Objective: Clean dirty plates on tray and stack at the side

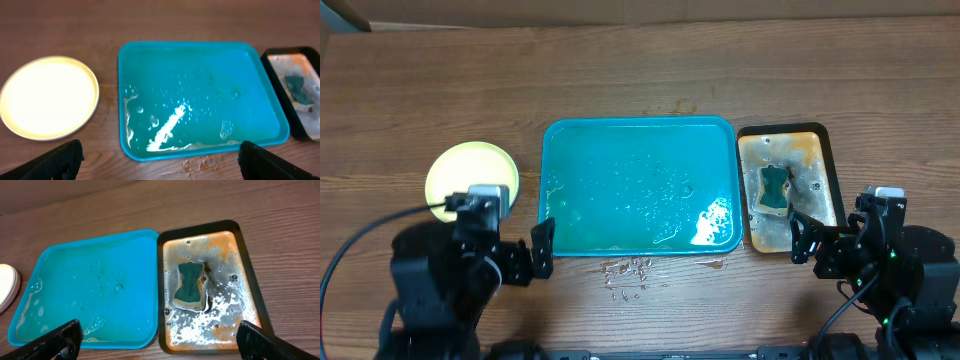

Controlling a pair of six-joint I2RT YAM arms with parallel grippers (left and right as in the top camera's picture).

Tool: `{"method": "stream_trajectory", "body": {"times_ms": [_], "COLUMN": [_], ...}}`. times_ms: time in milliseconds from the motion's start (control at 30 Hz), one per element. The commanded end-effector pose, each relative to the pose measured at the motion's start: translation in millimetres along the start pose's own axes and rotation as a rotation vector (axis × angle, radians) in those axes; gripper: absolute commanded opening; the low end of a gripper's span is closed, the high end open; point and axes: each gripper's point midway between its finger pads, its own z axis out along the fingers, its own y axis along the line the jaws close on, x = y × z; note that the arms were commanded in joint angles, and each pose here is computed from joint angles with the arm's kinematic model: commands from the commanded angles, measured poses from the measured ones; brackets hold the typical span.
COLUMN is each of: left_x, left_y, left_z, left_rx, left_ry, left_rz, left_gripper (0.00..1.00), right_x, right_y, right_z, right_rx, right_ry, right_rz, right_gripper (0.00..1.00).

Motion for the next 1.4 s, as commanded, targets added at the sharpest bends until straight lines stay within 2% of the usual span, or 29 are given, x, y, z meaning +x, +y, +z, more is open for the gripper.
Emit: {"method": "stream_trajectory", "body": {"times_ms": [0,267,767,1033,1367], "left_x": [2,17,18,18,18], "left_y": [0,0,0,0,0], "left_z": [-9,-11,-11,-11,-11], "left_rx": [-0.017,-0.017,-0.017,-0.017,-0.017], "left_ry": [-0.042,0.008,0.011,0.011,0.011], "left_rz": [0.016,0.004,0.003,0.003,0.003], "left_gripper": [1.00,1.00,1.00,1.00,1.00], "right_x": [1,1,1,-6,-22], "right_y": [-3,-3,-7,-1,20], "right_z": [2,2,-6,-20,4], "right_rx": [0.012,0.012,0.036,-0.029,-0.248], "right_ry": [0.001,0.001,-0.035,-0.284,-0.761], "right_rz": [0.007,0.007,-0.013,-0.053,-0.147], "right_gripper": [1.00,1.00,1.00,1.00,1.00]}}
